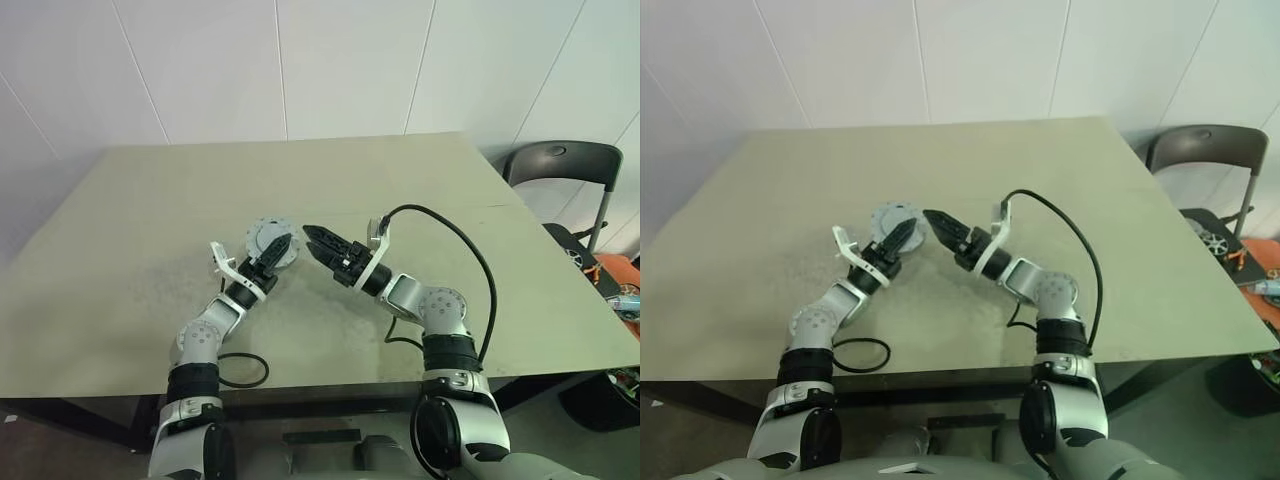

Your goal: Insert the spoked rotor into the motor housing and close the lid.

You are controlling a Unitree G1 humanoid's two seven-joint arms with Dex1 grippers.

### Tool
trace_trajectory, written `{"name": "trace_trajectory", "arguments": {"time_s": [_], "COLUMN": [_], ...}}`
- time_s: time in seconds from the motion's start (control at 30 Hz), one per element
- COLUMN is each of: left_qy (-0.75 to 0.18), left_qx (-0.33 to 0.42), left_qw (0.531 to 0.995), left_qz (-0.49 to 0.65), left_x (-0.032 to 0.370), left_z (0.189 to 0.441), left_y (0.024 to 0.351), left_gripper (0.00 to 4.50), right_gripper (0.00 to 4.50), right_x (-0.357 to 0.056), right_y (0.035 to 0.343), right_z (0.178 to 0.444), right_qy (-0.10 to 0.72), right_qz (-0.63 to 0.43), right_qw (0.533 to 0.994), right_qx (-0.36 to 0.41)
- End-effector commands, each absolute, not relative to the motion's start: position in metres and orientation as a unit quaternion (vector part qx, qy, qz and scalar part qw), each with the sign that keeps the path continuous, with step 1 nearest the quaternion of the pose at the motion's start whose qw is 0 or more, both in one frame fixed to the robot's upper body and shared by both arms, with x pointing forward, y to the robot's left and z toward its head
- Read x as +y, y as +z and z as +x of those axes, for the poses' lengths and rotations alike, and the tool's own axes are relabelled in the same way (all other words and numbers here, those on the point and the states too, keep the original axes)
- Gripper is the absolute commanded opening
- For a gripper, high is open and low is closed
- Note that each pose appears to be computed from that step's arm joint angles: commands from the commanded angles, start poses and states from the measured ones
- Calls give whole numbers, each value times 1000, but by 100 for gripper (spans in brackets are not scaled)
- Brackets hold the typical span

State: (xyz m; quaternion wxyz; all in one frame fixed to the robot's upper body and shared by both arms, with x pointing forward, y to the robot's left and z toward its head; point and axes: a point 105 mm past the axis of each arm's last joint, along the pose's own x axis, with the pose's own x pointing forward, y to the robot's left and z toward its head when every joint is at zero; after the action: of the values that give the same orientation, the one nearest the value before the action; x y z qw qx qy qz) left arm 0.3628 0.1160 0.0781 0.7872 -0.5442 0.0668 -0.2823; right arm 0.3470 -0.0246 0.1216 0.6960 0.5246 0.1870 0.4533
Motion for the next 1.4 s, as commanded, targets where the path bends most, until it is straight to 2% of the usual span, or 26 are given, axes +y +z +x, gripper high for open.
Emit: {"name": "trace_trajectory", "arguments": {"time_s": [0.03,0.2,0.53,0.7,1.27,1.33,1.4], "left_qy": [-295,-314,-233,-177,-135,-131,-132], "left_qx": [25,19,30,75,81,80,83], "left_qw": [792,783,810,837,838,838,840], "left_qz": [-534,-536,-537,-512,-522,-524,-519], "left_x": [120,116,133,138,151,153,153], "left_z": [371,364,378,386,395,395,395], "left_y": [103,108,92,66,57,57,56], "left_gripper": [225,220,220,220,220,292,344], "right_gripper": [410,414,414,414,414,414,414], "right_x": [-20,-18,-18,-17,-16,-16,-16], "right_y": [140,138,138,138,138,138,139], "right_z": [343,343,342,343,343,343,343], "right_qy": [482,482,483,484,486,487,488], "right_qz": [520,520,517,516,514,514,514], "right_qw": [685,685,686,686,686,686,686], "right_qx": [163,167,170,171,168,168,167]}}
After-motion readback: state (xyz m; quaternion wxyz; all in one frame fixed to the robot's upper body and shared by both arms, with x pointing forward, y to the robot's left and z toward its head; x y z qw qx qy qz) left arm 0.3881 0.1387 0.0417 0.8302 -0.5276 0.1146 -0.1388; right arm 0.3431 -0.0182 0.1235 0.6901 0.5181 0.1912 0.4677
